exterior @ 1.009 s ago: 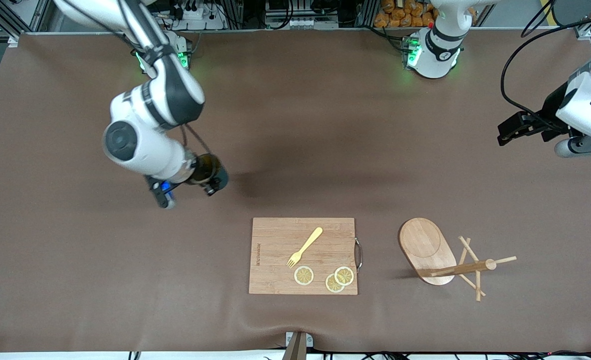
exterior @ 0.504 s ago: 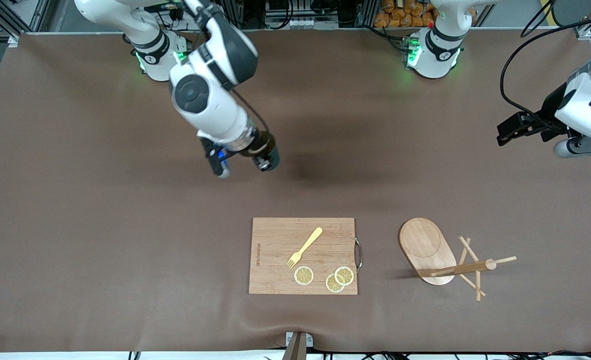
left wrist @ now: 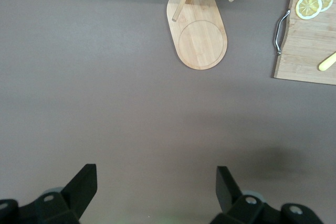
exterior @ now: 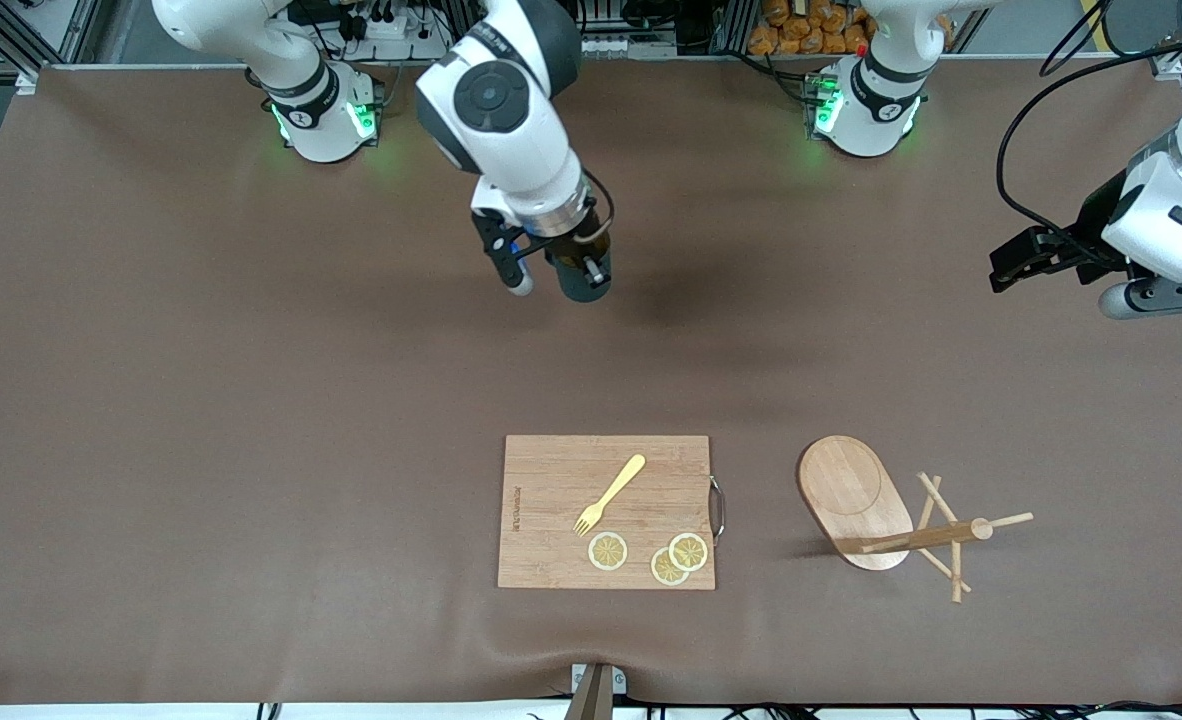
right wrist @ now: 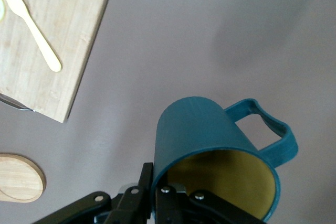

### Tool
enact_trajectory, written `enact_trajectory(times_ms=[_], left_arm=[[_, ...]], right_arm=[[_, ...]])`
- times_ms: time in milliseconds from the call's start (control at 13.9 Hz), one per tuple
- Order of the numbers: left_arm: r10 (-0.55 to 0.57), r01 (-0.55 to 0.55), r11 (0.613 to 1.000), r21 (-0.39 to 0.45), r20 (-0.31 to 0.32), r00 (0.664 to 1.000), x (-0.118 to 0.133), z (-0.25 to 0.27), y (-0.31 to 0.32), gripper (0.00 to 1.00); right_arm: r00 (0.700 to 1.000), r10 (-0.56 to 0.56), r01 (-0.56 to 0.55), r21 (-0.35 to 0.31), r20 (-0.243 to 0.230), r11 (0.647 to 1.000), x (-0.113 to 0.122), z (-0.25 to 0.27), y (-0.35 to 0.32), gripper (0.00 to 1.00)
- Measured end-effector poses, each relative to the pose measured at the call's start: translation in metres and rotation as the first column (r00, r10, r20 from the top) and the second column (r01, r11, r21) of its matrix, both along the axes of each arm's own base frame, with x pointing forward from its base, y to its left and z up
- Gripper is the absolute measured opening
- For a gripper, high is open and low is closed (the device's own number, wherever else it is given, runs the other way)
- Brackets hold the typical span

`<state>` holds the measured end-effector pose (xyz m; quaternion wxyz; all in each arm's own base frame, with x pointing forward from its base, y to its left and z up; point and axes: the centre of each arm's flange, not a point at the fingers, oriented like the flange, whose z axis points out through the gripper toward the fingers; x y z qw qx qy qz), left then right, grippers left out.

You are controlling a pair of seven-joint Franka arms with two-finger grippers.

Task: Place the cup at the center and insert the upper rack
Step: 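Lift and carry the teal mug toward the table center with the right gripper, then lower the mug onto the table and open the right gripper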

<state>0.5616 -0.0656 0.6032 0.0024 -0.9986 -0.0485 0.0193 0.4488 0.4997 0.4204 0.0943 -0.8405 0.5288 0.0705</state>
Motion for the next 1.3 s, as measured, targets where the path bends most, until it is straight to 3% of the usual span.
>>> enact_trajectory(times_ms=[360,721,1297], left_arm=[[-0.003,0.003,1.000,0.001,-0.009,1.000,0.000,-0.004,-0.001,1.00],[-0.008,0.008,1.000,0.001,-0.024,1.000,0.000,-0.012,-0.003,1.00],[-0.009,0.009,1.000,0.000,-0.033,0.999,0.002,-0.018,-0.004,1.00]], right_arm=[[0.996,-0.073,0.071,-0.033,-0.060,0.997,0.003,-0.076,0.013,0.05],[0.990,-0.111,0.107,-0.052,-0.087,0.993,-0.004,-0.150,0.027,0.05],[0.993,-0.071,0.064,-0.068,-0.099,0.996,-0.031,-0.165,0.047,0.05]])
